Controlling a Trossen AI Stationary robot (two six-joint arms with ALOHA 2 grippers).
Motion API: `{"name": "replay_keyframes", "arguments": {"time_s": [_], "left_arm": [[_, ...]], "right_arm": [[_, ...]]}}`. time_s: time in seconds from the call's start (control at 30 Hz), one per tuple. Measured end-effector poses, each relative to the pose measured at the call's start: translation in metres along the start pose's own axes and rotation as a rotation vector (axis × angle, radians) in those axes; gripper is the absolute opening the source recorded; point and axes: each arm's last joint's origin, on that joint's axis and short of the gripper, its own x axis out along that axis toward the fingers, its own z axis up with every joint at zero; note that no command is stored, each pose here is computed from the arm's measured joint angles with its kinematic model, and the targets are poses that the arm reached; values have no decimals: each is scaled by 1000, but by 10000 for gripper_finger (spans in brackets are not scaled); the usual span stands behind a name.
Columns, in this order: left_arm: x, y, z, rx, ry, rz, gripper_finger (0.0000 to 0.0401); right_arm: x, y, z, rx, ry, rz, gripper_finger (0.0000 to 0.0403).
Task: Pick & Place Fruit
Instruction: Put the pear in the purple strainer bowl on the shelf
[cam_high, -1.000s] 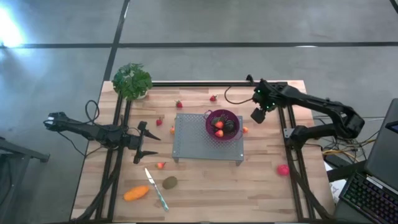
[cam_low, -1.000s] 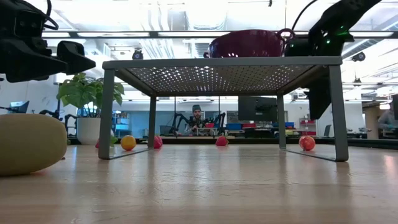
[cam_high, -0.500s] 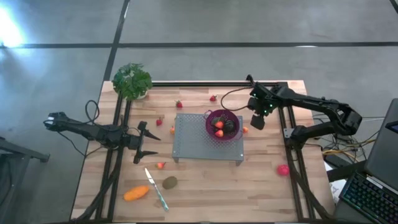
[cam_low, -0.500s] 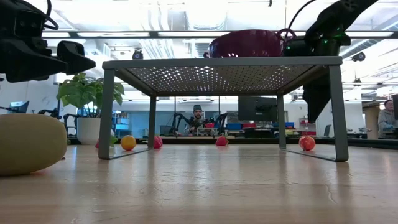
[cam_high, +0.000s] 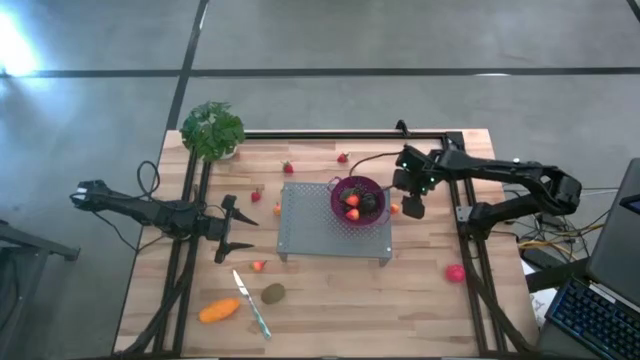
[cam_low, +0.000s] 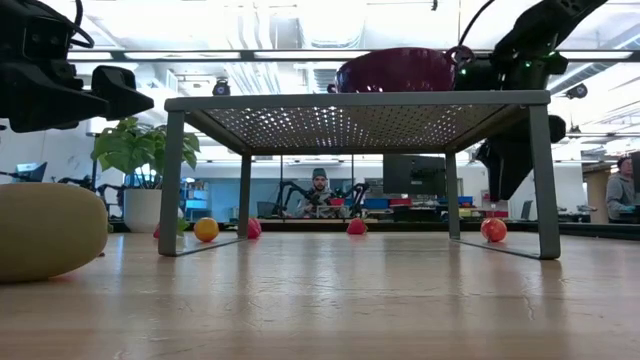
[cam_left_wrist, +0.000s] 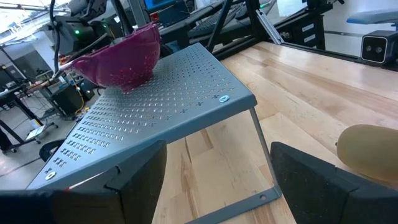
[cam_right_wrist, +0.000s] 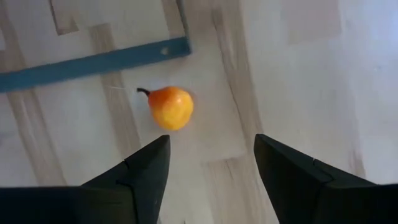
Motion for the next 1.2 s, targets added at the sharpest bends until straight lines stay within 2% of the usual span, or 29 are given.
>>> {"name": "replay_keyframes", "arguments": {"time_s": [0.13, 0.67, 1.2], "left_arm": [[0, 0, 0, 0, 0, 0, 291], [0, 0, 0, 0, 0, 0, 291], [0, 0, 0, 0, 0, 1, 291]], "right_arm": [[6, 4, -3, -9, -5, 42, 246], [20, 13, -5, -30, -59, 41, 307], [26, 14, -5, -33, -106, 35, 287]]}}
